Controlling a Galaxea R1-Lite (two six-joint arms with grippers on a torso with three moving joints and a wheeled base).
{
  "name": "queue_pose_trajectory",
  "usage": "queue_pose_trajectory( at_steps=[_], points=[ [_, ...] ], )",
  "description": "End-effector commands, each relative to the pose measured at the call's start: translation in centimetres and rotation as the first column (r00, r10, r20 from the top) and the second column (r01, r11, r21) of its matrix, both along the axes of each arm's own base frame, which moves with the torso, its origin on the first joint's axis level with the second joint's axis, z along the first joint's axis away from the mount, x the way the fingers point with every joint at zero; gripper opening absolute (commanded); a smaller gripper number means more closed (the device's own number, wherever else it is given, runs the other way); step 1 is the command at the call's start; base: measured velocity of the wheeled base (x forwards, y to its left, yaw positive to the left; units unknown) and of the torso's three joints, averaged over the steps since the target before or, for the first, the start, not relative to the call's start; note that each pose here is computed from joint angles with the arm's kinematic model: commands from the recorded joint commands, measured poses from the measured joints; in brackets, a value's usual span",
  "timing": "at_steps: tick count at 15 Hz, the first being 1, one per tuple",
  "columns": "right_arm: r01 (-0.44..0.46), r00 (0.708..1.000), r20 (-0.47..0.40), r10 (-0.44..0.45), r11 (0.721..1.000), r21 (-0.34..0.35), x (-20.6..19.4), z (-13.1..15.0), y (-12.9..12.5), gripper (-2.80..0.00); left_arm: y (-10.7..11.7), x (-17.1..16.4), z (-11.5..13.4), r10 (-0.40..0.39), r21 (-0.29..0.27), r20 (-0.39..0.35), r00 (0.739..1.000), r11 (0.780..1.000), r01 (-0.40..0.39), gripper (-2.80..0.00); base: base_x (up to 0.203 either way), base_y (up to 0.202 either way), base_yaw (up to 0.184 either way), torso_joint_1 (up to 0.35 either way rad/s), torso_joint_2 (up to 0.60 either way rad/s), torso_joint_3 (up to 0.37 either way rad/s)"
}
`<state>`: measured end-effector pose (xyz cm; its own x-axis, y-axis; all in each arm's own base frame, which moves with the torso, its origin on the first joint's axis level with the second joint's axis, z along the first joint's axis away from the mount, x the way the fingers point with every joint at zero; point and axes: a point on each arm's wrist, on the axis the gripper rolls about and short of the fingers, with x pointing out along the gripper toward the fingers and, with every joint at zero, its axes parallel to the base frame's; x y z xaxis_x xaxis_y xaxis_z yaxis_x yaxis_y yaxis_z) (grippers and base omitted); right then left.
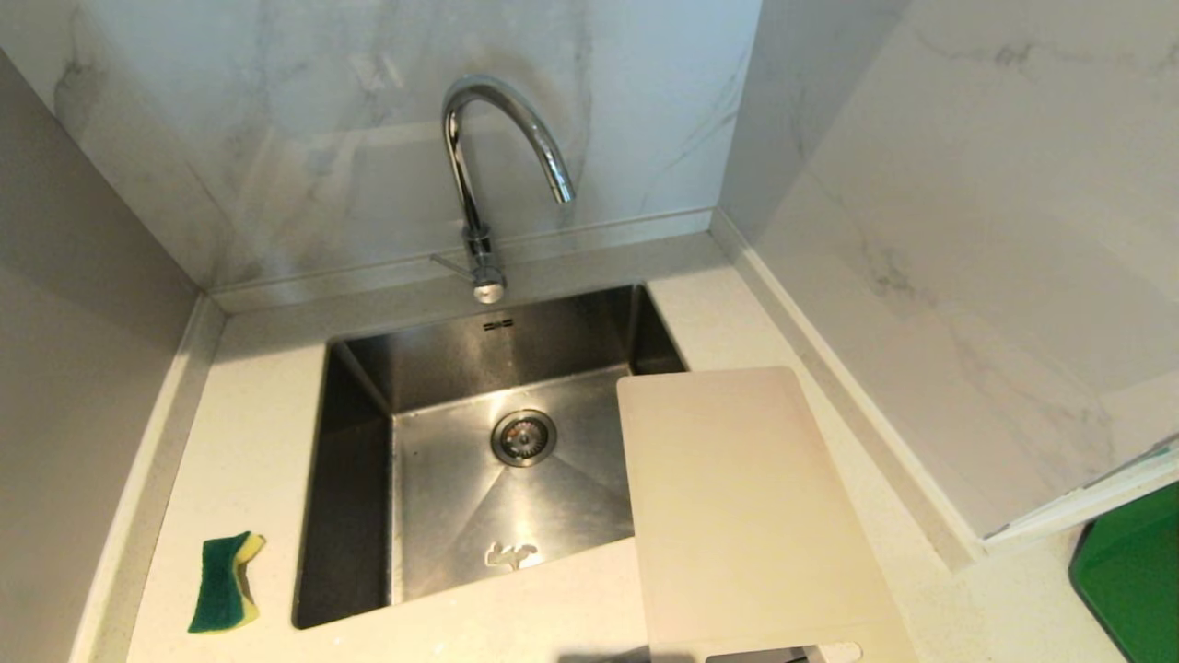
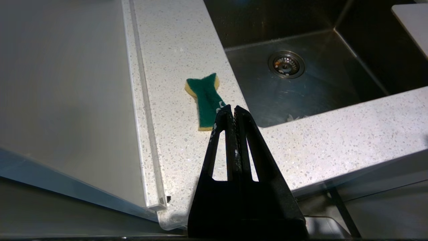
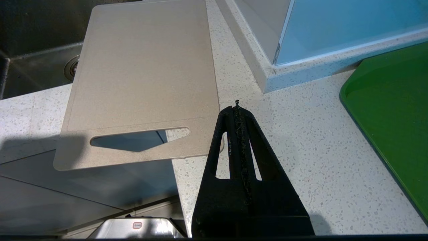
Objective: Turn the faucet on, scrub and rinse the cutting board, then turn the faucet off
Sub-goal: Turn on the tap
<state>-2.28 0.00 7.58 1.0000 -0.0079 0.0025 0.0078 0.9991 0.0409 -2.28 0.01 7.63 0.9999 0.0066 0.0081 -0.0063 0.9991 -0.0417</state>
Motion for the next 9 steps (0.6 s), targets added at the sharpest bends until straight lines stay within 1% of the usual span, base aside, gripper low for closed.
queue_pose_trajectory(
  at_steps=[1,2,5,6,9],
  points=[
    [0.0,1.0,-0.002,0.0,1.0,0.001,0.0,0.0,0.0,-2.8,0.0,0.0,0.0,0.0,0.009,0.0,1.0,1.0,0.0,-2.8,0.0,0.0,0.0,0.0,0.0,0.0],
    [0.0,1.0,-0.001,0.0,1.0,0.001,0.0,0.0,0.0,-2.8,0.0,0.0,0.0,0.003,0.025,-0.004,1.0,1.0,-0.002,-2.8,0.0,0.0,0.0,0.0,0.0,0.0],
    [0.0,1.0,-0.001,0.0,1.0,0.001,0.0,0.0,0.0,-2.8,0.0,-0.1,0.2,0.007,0.035,-0.008,1.0,0.999,-0.006,-2.8,0.0,0.0,0.0,0.0,0.0,0.0],
    [0.0,1.0,-0.001,0.0,1.0,0.001,0.0,0.0,0.0,-2.8,0.0,-0.2,1.4,0.014,0.034,0.001,1.0,0.999,-0.014,-2.8,0.0,0.0,0.0,0.0,0.0,0.0],
    [0.0,1.0,-0.001,0.0,1.0,-0.001,0.0,0.0,0.0,-2.8,0.1,-0.3,6.7,0.036,0.035,-0.01,0.999,0.999,-0.035,-2.8,0.0,0.0,0.0,0.0,0.0,0.0]
  ],
)
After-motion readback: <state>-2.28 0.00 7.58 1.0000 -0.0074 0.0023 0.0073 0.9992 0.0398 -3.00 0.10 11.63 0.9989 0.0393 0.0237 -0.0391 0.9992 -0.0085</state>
